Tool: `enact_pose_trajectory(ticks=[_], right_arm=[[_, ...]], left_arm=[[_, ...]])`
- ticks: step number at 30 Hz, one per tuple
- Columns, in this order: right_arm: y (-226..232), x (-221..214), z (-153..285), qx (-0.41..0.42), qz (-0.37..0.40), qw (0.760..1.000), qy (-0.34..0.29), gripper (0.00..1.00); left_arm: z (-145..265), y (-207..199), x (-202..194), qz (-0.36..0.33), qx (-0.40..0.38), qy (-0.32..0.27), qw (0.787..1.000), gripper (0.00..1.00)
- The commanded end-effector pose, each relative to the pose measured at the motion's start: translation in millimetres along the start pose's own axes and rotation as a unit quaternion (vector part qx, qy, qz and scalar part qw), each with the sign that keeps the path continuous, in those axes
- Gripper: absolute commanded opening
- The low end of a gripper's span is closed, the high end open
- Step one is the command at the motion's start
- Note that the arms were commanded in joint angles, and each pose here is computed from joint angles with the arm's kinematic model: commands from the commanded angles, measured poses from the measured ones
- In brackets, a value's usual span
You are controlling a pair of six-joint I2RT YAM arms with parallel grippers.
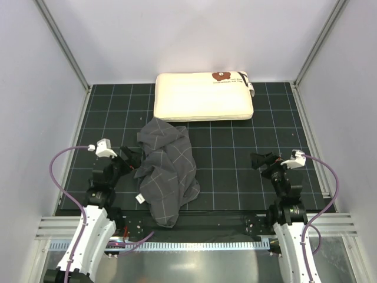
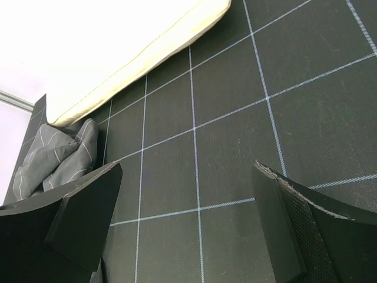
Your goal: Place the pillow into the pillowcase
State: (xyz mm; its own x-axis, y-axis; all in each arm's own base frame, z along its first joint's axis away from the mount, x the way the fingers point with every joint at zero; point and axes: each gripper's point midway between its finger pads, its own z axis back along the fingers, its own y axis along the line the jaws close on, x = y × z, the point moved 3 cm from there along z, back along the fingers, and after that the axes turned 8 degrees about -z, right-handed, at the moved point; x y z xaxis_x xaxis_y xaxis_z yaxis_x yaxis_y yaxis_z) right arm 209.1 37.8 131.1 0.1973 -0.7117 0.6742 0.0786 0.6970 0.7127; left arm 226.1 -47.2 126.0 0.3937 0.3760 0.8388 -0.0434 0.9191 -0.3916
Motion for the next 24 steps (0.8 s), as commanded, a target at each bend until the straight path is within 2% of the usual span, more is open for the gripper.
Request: enact_pose_trajectory(ticks=[1,13,16,18,20,21,23,24], right_arm=[[5,8,0,0.006,-0.003,1.0,-0.021,1.0],[6,4,-1,0.01,0.001,1.0,-0.003,1.0],[7,3,-1,0.014,0.003,1.0,-0.001,1.0],[9,2,-1,0.021,0.007,1.0,0.002,1.0],[12,0,-1,0.036,0.015,0.999,0.009,1.0],[19,-11,1,0.07,0.022,0.996,0.042,1.0],[36,-17,2,0.134,0.035,0.988,0.063,1.0],[51,-30,5,0.184,0.032,0.977,0.107,1.0]], left_arm=[[-5,-12,15,0.014,-0.027,-0.026,0.999,1.0],[-54,-20,24,0.127,0.0,0.006,0.992,1.0],[-70,-36,41,0.132,-0.013,-0.009,0.991,1.0],[-90,-35,35,0.135,0.009,0.004,0.991,1.0],[-111,-43,33,0.13,0.012,0.024,0.991,0.95],[-119,-45,31,0.128,0.012,0.032,0.991,0.93],[-140,-54,31,0.121,-0.002,0.043,0.992,0.79],[-145,-61,30,0.119,-0.02,0.052,0.991,0.62]])
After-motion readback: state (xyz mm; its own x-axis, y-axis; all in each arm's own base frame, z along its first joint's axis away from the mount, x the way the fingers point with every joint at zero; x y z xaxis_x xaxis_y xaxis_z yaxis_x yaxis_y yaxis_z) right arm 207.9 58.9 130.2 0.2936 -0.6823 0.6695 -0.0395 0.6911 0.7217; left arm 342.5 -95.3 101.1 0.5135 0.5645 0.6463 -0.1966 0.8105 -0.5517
